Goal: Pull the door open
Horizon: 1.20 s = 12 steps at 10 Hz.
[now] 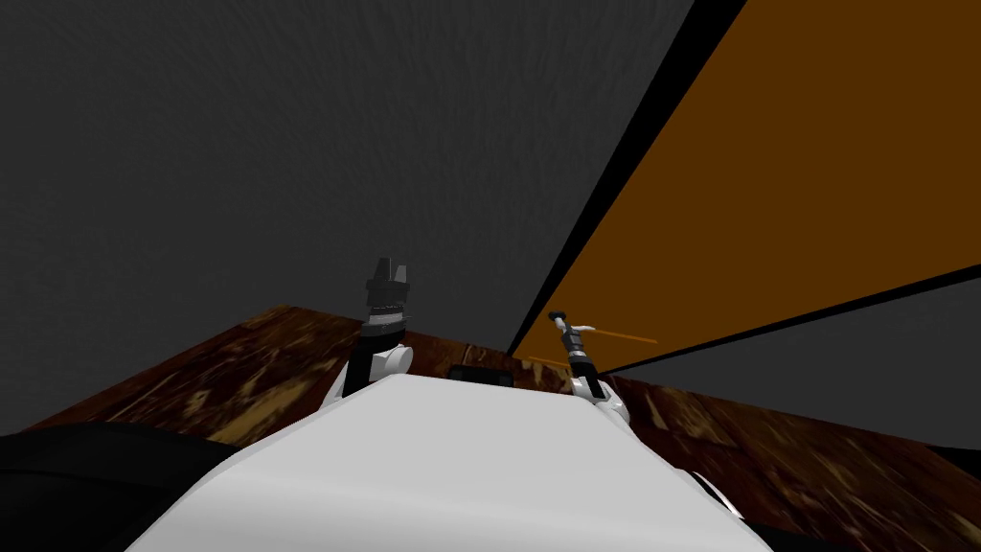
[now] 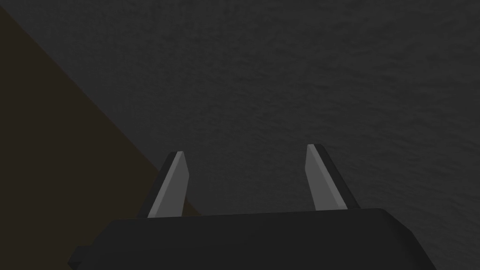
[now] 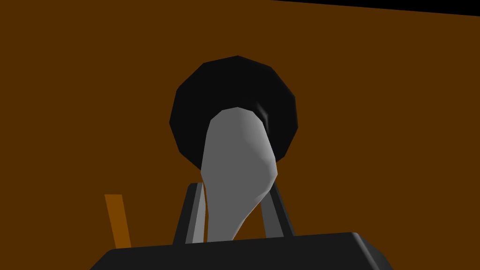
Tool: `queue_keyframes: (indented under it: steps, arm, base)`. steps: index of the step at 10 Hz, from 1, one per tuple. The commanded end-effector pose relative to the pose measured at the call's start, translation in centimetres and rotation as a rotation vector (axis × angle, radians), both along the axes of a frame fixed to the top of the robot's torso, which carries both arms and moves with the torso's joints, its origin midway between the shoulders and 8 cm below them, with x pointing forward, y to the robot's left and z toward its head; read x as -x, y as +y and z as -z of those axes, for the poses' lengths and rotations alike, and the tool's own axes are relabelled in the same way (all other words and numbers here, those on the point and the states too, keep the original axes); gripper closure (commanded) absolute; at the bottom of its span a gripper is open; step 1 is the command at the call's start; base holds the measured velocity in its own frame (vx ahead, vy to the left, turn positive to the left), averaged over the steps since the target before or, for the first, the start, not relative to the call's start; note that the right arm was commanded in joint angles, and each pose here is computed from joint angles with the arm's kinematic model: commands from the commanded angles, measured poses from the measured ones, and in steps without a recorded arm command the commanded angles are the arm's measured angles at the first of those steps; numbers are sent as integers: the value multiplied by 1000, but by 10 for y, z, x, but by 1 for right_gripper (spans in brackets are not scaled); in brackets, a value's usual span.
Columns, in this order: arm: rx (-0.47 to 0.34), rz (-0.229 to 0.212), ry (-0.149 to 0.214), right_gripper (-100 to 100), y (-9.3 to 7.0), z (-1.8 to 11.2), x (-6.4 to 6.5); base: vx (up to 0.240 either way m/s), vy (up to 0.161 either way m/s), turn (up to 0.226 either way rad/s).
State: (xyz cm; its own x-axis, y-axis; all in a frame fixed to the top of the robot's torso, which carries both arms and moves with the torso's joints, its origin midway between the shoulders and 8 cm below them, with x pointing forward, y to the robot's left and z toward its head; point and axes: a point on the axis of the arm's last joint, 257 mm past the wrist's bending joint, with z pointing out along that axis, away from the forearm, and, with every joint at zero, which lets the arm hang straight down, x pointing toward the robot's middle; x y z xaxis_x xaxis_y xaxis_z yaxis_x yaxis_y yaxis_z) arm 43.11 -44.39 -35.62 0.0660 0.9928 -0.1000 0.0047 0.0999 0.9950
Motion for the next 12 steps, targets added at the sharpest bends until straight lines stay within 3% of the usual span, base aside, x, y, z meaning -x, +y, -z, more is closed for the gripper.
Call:
queue_keyframes:
  steps: [1, 9, 10, 11, 12]
  arm:
    - [1, -13, -1, 100, -3, 0, 7]
    - [2, -81, 1, 100, -14, -1, 44]
    - [-1, -78, 4, 100, -10, 1, 40]
    - [-2, -95, 4, 100, -12, 2, 52]
    - [-2, -99, 3, 100, -13, 2, 56]
  base:
    - [-109, -60, 183]
    - [-178, -66, 140]
    - [-95, -14, 32]
    - [-119, -66, 152]
    - [-180, -88, 164]
